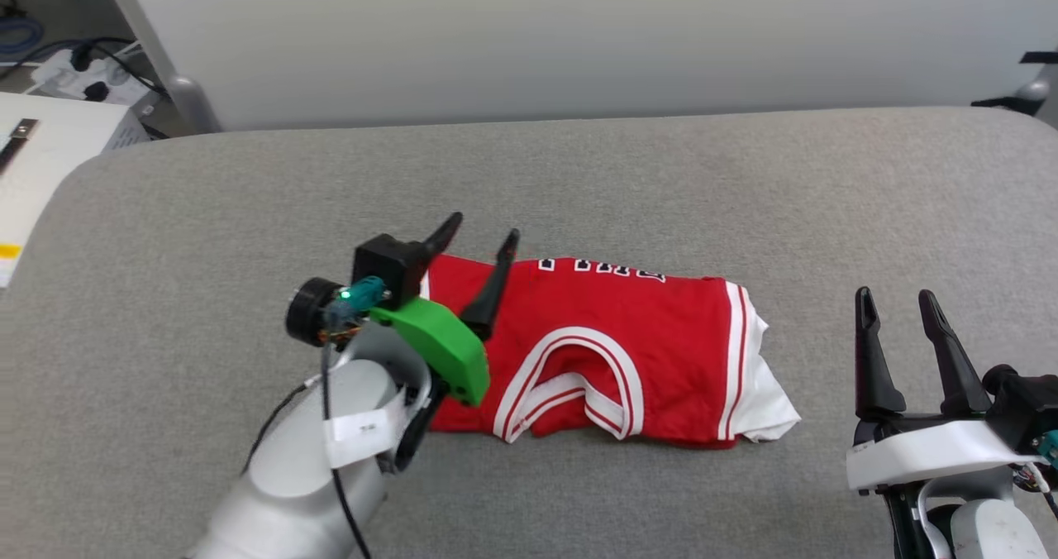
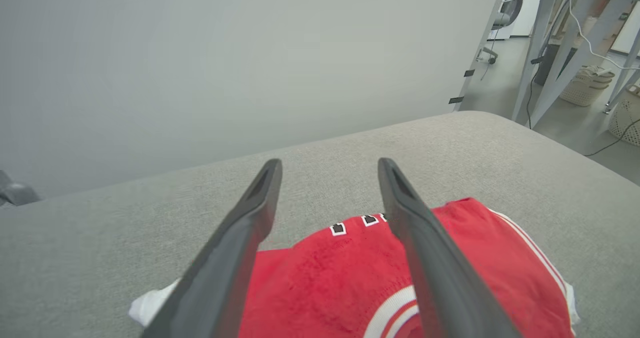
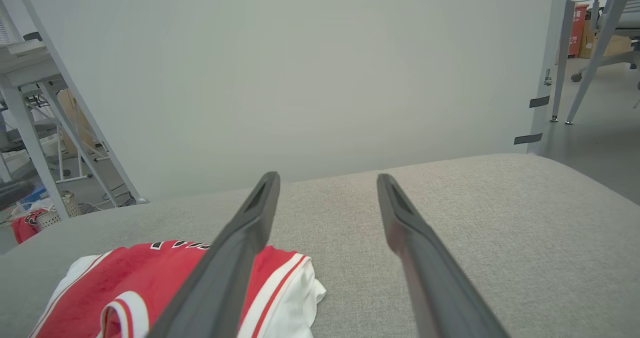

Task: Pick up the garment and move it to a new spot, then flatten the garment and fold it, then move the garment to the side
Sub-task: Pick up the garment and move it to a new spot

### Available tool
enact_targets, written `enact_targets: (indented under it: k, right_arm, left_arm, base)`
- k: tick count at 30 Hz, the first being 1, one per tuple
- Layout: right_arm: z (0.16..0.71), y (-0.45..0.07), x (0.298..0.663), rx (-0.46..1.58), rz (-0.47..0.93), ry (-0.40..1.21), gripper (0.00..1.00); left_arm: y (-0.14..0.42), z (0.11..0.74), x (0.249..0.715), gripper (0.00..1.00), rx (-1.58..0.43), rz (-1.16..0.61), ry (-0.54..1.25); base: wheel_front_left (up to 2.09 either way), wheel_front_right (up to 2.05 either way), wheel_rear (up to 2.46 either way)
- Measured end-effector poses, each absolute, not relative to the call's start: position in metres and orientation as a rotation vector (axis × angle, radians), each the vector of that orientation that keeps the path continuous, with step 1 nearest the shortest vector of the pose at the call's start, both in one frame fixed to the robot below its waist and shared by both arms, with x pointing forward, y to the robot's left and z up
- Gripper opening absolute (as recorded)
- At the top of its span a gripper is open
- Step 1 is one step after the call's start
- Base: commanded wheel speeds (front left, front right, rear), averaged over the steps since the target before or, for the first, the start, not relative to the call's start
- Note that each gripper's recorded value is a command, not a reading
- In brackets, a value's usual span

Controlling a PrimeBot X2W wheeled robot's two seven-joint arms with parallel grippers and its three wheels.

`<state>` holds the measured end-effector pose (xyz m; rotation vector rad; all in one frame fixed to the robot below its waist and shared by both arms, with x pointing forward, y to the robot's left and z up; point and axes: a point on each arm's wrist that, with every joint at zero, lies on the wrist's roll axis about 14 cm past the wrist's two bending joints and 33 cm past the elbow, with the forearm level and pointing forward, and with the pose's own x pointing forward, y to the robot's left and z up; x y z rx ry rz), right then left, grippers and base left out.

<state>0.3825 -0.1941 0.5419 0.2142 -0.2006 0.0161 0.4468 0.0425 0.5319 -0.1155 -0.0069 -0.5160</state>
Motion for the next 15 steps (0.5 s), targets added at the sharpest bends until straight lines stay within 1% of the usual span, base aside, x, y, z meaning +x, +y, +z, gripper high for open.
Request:
enact_targets:
  k: [5, 8, 15]
  right_arm:
    - [0.545, -0.182, 0.382, 0.199, 0.054, -0.205, 1.0]
    - [0.547, -0.174, 0.382, 0.189, 0.077, -0.21, 1.0]
    - [0.537, -0.172, 0.375, 0.185, 0.083, -0.178, 1.0]
  left_arm:
    - [0.107, 0.561, 0.438, 1.0, -0.123, -0.359, -0.117]
    - [0.139, 0.57, 0.419, 1.0, -0.133, -0.27, -0.171]
    - [0.171, 0.557, 0.371, 1.0, -0.177, -0.133, -0.189]
  base:
    - [0.0, 0.0, 0.0]
    - [0.0, 0.0, 0.0]
    - [0.0, 0.0, 0.0]
